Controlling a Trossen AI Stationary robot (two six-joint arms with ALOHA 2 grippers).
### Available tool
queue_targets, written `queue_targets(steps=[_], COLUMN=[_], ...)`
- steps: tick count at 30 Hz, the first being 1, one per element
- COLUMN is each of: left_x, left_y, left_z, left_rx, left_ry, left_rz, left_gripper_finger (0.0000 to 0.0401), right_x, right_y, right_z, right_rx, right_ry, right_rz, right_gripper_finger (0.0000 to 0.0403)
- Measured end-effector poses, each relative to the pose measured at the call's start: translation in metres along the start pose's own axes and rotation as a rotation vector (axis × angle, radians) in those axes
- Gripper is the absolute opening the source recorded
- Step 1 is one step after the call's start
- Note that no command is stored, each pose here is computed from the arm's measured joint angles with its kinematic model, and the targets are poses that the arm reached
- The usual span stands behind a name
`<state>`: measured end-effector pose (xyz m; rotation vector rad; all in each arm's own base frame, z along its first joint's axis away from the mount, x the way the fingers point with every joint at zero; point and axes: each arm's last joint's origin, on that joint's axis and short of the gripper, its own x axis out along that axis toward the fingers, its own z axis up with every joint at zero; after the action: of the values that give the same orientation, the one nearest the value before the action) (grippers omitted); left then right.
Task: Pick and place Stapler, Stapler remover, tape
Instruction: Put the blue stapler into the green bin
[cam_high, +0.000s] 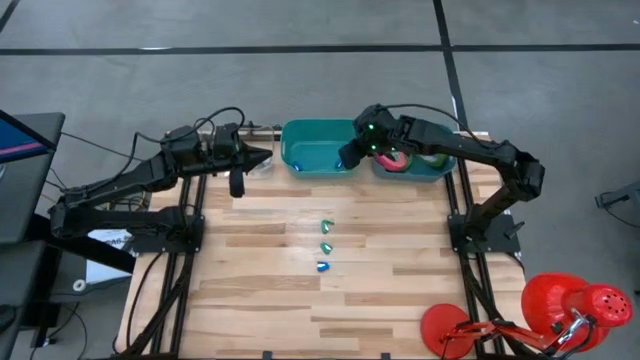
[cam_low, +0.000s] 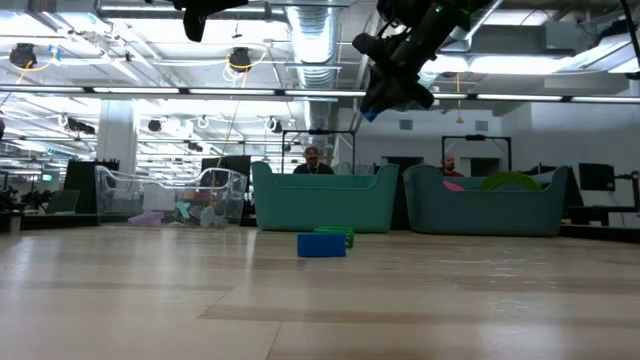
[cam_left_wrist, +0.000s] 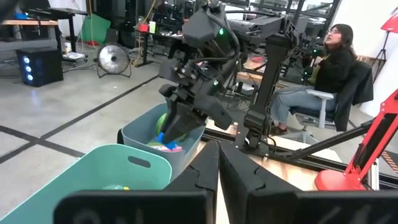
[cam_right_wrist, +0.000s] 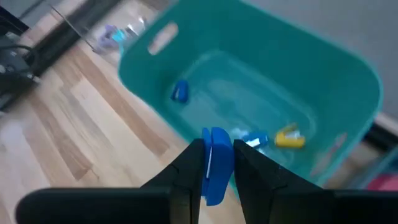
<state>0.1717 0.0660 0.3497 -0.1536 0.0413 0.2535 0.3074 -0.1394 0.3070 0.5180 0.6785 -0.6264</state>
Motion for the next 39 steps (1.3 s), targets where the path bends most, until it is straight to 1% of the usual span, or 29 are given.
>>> queue_targets(steps=[2,6,13,17,21,24,27,34,39], left_x=[0.0,0.0,0.0,0.0,0.0,0.0,0.0,0.0,0.0], left_y=[0.0,0.0,0.0,0.0,0.0,0.0,0.0,0.0,0.0], left_z=[0.0,0.001,0.001,0.001,0.001,0.001,0.001,0.001,0.001], left_rx=[-0.002,-0.047,-0.052,-0.052,-0.052,-0.052,-0.052,-0.052,-0.053], left_ry=[-0.004,-0.005,-0.006,-0.007,-0.007,-0.007,-0.007,-0.007,-0.007], left_rz=[-0.001,-0.001,0.0,0.001,0.002,0.002,0.002,0.002,0.002], left_gripper_finger=[0.0005,0.0004,0.0004,0.0004,0.0004,0.0004,0.0004,0.0004,0.0004], right_x=[0.0,-0.005,-0.015,-0.017,-0.016,-0.006,0.014,0.07,0.095], right_y=[-0.002,-0.01,-0.027,-0.037,-0.043,-0.043,-0.044,-0.05,-0.053], right_z=[0.004,0.017,0.038,0.044,0.045,0.046,0.044,0.029,0.018], right_rx=[-0.01,-0.018,-0.076,-0.098,-0.095,-0.112,-0.12,-0.121,-0.119], right_ry=[-0.03,-0.07,-0.131,-0.146,-0.145,-0.139,-0.114,0.014,0.086], right_rz=[0.006,0.001,-0.014,-0.039,-0.049,-0.047,-0.045,-0.067,-0.062], right_gripper_finger=[0.0068,0.0064,0.0063,0.0063,0.0063,0.0063,0.0063,0.0063,0.0062])
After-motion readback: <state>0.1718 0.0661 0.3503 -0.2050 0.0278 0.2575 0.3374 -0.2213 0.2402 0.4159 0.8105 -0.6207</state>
